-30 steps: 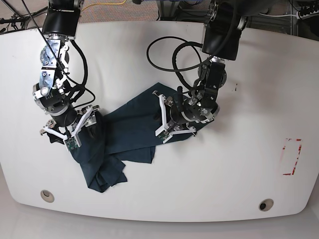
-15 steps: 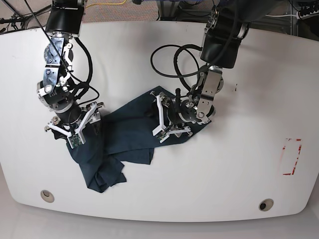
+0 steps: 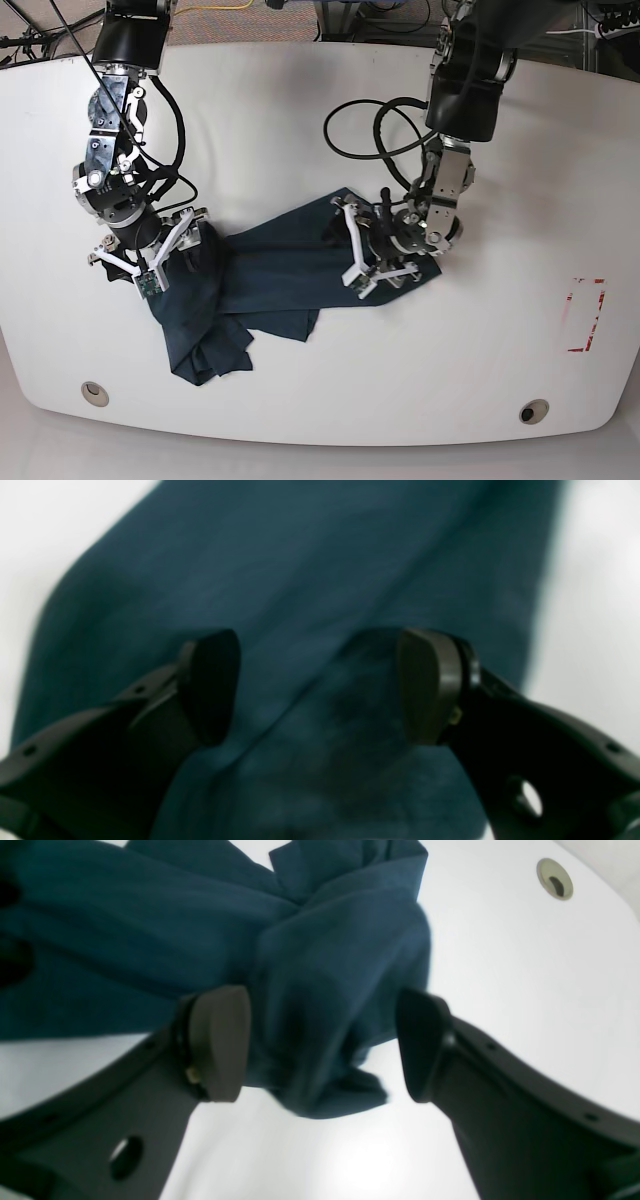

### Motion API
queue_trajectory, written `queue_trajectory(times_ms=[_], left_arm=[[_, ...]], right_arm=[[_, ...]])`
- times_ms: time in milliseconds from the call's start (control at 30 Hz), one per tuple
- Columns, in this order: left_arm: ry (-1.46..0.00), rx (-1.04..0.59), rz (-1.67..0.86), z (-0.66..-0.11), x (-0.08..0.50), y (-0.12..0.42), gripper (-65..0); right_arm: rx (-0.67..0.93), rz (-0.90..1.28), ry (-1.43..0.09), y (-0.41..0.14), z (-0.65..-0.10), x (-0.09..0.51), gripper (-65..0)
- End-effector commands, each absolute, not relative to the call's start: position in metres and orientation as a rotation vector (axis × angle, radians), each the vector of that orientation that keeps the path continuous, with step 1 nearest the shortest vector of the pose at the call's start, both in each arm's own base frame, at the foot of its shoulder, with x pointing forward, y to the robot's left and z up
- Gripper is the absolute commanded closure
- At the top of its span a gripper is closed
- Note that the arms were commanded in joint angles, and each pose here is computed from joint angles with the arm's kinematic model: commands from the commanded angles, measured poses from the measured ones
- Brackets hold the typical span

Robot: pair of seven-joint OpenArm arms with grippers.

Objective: Fold the T-shirt properly
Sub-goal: 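Drag the grasped fabric with the left gripper away from the right gripper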

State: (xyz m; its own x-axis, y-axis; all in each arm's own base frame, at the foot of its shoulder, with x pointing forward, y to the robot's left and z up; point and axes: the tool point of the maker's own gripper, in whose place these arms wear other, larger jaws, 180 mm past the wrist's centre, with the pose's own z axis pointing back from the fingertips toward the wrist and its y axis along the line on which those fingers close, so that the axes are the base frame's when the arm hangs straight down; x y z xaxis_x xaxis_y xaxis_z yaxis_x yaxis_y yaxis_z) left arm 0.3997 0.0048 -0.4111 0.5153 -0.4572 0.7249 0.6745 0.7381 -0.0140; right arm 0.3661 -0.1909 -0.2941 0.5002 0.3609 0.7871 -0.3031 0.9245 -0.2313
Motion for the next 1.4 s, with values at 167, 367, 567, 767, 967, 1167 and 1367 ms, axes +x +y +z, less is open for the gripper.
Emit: queue_trajectory(times_ms=[167,367,567,767,967,1167,1367], left_arm=[[-0.824,-0.301,-0.627,-0.384,0.409,0.011,-44.5],[-0.872,-0.296,-0.631,-0.354,0.415,0.024,-41.1],[-0.867,-0.244,-0.696,-0.331,0.412,0.046,-35.0],[-0.822,-0.189,-0.787,-0.336,0.398,0.063,-33.9],[-0.788,-0.160,-0.809,-0.346,0.392,0.075,-34.2],[-0.731,-0.106,-0.824,-0.356,0.381,0.094,-28.1],[-0.738,-0.081,-0.806,-0.355,0.381,0.110,-13.7]], right_arm=[[-0.059,0.397,-1.030,-0.191,-0.276,0.373,-42.9],[-0.045,0.397,-1.032,-0.186,-0.277,0.371,-42.7],[-0.030,0.396,-1.032,-0.180,-0.279,0.369,-42.4],[-0.045,0.395,-1.015,-0.185,-0.284,0.367,-42.3],[-0.052,0.396,-1.010,-0.187,-0.285,0.366,-41.7],[-0.051,0.394,-1.011,-0.186,-0.285,0.366,-42.3],[-0.061,0.394,-1.013,-0.188,-0.284,0.367,-42.5]])
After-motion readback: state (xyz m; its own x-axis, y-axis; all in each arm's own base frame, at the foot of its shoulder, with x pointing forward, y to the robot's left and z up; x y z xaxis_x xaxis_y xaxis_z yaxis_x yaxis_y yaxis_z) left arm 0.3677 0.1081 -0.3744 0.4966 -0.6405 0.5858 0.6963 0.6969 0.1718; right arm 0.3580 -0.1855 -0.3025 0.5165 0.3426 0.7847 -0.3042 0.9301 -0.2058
